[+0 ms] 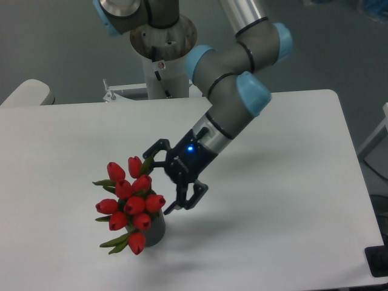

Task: Pick up the flowers from the vase
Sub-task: 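Move the open gripper to the tulip stems above the vase rim, then close the gripper around the tulip stems at the vase rim, then lift the tulip bunch up out of the grey vase, then hold the tulip bunch raised away from the vase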

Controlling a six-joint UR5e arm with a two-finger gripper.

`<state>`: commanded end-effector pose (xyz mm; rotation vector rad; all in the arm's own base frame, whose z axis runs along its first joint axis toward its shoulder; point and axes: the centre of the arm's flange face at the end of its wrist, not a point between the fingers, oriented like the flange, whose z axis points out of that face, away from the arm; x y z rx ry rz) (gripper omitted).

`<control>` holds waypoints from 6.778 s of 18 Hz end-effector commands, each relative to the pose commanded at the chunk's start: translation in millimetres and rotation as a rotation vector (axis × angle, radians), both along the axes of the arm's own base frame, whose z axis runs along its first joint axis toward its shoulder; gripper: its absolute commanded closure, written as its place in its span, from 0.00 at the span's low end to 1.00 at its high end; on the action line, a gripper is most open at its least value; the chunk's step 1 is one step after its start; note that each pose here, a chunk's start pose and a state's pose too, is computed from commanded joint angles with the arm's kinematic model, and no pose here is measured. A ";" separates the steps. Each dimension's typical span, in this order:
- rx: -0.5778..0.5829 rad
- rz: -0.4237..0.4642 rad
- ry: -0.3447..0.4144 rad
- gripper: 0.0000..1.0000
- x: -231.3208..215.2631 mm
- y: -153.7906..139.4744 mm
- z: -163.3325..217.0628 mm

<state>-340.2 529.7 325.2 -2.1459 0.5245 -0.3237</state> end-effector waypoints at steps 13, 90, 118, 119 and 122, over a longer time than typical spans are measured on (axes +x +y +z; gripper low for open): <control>0.014 -0.013 -0.010 0.06 2.0 10.1 -10.4; 0.200 0.494 -0.145 0.61 -200.8 -129.2 152.3; 0.152 0.508 0.003 0.60 -204.2 -151.4 146.9; 0.150 0.508 0.002 0.60 -204.2 -151.5 146.1; 0.152 0.508 0.003 0.60 -204.2 -151.4 146.9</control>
